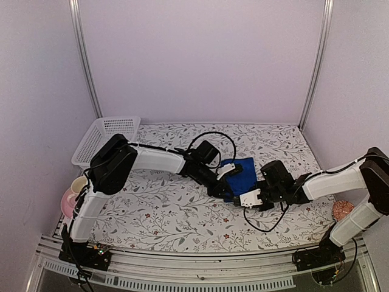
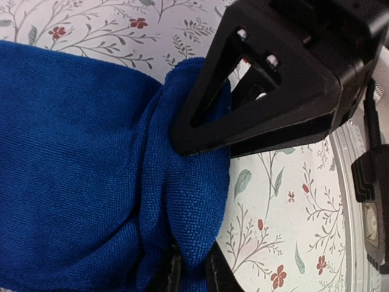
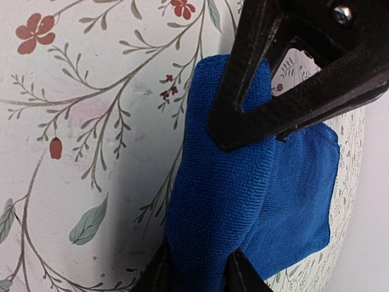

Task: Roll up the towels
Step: Roll the towel at the center of the board.

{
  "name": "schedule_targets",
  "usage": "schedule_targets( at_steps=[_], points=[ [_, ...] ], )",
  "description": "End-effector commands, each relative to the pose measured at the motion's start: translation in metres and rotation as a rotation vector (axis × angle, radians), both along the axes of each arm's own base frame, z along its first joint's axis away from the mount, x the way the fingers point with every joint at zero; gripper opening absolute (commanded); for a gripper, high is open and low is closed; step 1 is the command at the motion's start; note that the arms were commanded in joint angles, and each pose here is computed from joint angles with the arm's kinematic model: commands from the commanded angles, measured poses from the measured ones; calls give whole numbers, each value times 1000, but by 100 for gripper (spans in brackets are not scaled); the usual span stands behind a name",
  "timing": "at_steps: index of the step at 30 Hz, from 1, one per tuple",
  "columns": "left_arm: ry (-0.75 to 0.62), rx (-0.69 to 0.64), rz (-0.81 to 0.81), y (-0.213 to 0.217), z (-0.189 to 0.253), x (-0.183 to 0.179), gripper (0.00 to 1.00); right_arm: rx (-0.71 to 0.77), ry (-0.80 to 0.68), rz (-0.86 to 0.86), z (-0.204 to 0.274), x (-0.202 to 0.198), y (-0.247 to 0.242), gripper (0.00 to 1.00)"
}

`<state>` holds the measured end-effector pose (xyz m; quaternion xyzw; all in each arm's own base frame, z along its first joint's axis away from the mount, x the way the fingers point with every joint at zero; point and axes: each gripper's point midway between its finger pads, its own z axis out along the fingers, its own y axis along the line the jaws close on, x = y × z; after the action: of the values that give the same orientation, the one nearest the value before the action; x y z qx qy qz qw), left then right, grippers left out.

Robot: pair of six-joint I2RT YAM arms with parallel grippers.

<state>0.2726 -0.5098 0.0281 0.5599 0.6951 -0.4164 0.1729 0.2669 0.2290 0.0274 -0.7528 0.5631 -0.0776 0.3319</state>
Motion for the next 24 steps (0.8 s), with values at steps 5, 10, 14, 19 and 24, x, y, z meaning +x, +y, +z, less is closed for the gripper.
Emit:
schedule_targets(
  at_steps=[5,10,14,19,24],
  points=[
    [29,72,57,23,-20,10,34,-52,77,-39,-19,-3,-5,24],
    [-102,0,91,28,14,17,53,-56,150,-35,-21,-8,-3,24],
    [-248,-88,128,35,48,23,62,-44,223,-39,-18,-11,-3,24],
    [-429,-175,164,50,71,23,68,-38,346,-46,-17,-18,-3,24],
    [-603,-159,179,61,63,19,69,-48,494,-48,-16,-29,-4,25]
  ],
)
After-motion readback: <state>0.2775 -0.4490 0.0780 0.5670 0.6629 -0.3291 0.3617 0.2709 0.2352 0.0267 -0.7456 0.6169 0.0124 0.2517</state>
